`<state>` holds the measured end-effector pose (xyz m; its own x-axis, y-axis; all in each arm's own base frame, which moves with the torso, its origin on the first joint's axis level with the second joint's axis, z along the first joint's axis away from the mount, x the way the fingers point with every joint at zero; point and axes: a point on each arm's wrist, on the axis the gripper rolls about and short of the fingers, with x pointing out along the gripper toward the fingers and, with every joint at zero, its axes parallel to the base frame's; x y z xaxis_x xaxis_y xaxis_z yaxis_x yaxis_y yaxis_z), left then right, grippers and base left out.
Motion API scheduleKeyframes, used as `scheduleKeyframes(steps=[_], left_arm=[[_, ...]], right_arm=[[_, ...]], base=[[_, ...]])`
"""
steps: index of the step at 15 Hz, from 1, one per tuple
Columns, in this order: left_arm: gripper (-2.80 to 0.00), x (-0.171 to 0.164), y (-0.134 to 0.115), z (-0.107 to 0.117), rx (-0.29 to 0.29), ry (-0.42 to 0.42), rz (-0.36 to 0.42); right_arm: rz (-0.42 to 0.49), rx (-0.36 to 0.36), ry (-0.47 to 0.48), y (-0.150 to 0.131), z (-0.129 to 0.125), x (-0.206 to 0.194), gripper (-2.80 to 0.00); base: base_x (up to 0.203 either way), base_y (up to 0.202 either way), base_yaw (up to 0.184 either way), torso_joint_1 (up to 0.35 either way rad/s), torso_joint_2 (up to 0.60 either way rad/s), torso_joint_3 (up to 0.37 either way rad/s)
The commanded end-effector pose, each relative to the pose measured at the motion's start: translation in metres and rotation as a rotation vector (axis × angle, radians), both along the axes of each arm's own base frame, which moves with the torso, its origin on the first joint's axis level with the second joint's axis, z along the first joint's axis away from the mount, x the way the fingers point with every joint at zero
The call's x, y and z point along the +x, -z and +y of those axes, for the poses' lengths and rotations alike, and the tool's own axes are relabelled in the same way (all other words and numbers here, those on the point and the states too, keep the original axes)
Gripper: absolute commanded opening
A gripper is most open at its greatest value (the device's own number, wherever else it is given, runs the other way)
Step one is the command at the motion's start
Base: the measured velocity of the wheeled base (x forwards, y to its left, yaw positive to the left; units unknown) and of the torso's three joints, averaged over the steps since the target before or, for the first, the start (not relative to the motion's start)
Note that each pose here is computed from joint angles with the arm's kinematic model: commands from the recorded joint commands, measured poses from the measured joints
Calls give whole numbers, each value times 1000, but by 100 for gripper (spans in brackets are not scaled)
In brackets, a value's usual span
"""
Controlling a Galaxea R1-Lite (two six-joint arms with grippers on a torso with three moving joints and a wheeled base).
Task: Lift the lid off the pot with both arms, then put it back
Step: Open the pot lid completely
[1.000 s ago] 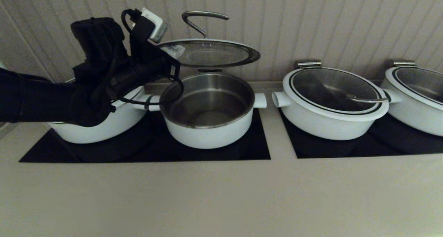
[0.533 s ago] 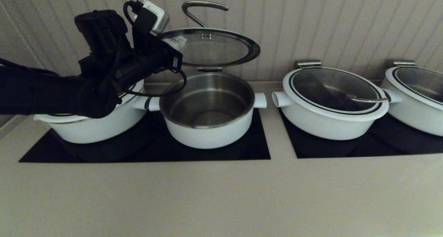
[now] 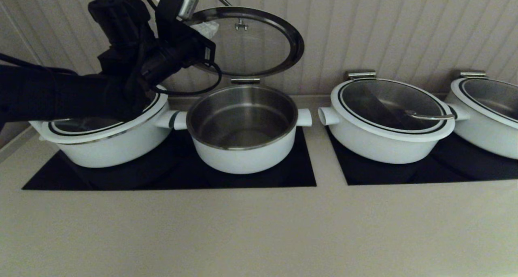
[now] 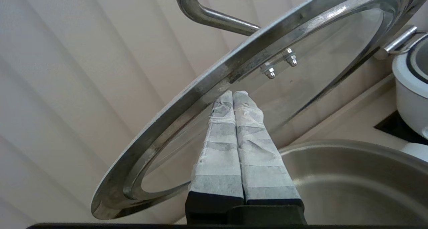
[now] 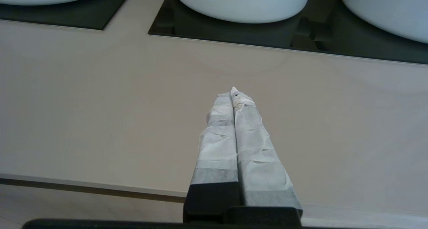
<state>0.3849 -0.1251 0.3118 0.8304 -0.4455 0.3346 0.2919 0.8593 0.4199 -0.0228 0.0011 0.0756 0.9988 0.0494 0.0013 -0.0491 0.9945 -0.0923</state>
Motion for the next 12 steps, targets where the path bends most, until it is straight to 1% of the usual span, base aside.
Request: scheduleKeyframes(steps=[1, 4, 6, 9, 12], left_arm=[[-280, 2, 0, 1, 5, -5, -8], [-280, 3, 1, 1, 20, -11, -15], [-280, 5, 1, 1, 15, -11, -43], [-280, 8, -7, -1, -3, -6, -110], [-280, 13, -11, -2, -10, -8, -137]], right_arm=[[1, -1, -1, 0, 0, 0, -280], [1, -1, -1, 0, 0, 0, -280], [1, -1, -1, 0, 0, 0, -280], [1, -1, -1, 0, 0, 0, -280], [1, -1, -1, 0, 0, 0, -280]], base=[[0, 0, 0, 0, 0, 0], [0, 0, 0, 0, 0, 0], [0, 0, 0, 0, 0, 0], [0, 0, 0, 0, 0, 0], [0, 0, 0, 0, 0, 0]])
